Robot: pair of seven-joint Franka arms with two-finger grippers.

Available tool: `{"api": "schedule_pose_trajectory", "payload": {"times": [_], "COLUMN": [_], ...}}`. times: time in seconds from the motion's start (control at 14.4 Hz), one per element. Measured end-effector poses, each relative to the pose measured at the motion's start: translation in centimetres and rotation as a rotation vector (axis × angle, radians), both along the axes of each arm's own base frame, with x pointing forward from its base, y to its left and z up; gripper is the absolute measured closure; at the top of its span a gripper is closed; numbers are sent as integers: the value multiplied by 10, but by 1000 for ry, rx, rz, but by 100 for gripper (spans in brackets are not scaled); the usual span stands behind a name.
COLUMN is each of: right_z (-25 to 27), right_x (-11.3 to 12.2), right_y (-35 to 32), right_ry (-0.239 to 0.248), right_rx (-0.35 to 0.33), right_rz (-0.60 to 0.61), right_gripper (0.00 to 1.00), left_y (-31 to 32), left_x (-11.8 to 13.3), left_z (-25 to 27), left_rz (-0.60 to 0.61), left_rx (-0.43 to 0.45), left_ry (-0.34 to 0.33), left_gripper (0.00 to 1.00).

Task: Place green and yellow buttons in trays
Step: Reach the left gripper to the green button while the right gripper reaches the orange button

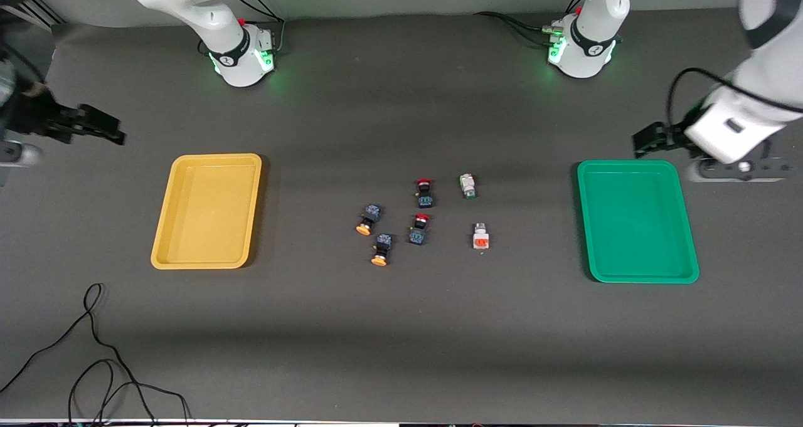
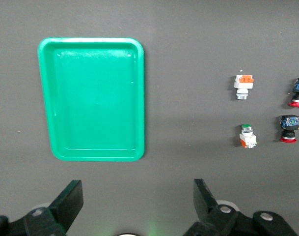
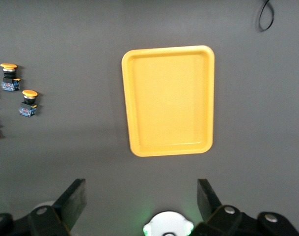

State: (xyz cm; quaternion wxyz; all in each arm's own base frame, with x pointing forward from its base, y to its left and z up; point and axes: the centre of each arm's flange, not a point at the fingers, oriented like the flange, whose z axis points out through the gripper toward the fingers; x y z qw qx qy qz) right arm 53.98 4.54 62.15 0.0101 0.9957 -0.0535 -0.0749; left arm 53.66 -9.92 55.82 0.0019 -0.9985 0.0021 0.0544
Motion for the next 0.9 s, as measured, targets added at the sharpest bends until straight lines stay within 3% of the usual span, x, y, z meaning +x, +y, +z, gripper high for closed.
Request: {"api": "schedule_pose_trajectory", "payload": {"times": [0.21,0.48,0.9], "right_z": [-34,-107,-211], "right_x": [10,30,37], "right_y": [64,136,248], "right_ry": [39,112,89], "right_rx": [-38,-9,-67], "right_rz": [-42,-123,-210], "right_gripper": [0,0,0], "left_y": [-55,-152,-238], "left_x": [-11,-47,-96], "left_z": [-21,-65,-94], "left_rz": [44,91,165], "left_rx": [11,13,-1], "left_ry": [-11,-48,-80], "left_gripper": [0,0,0]}}
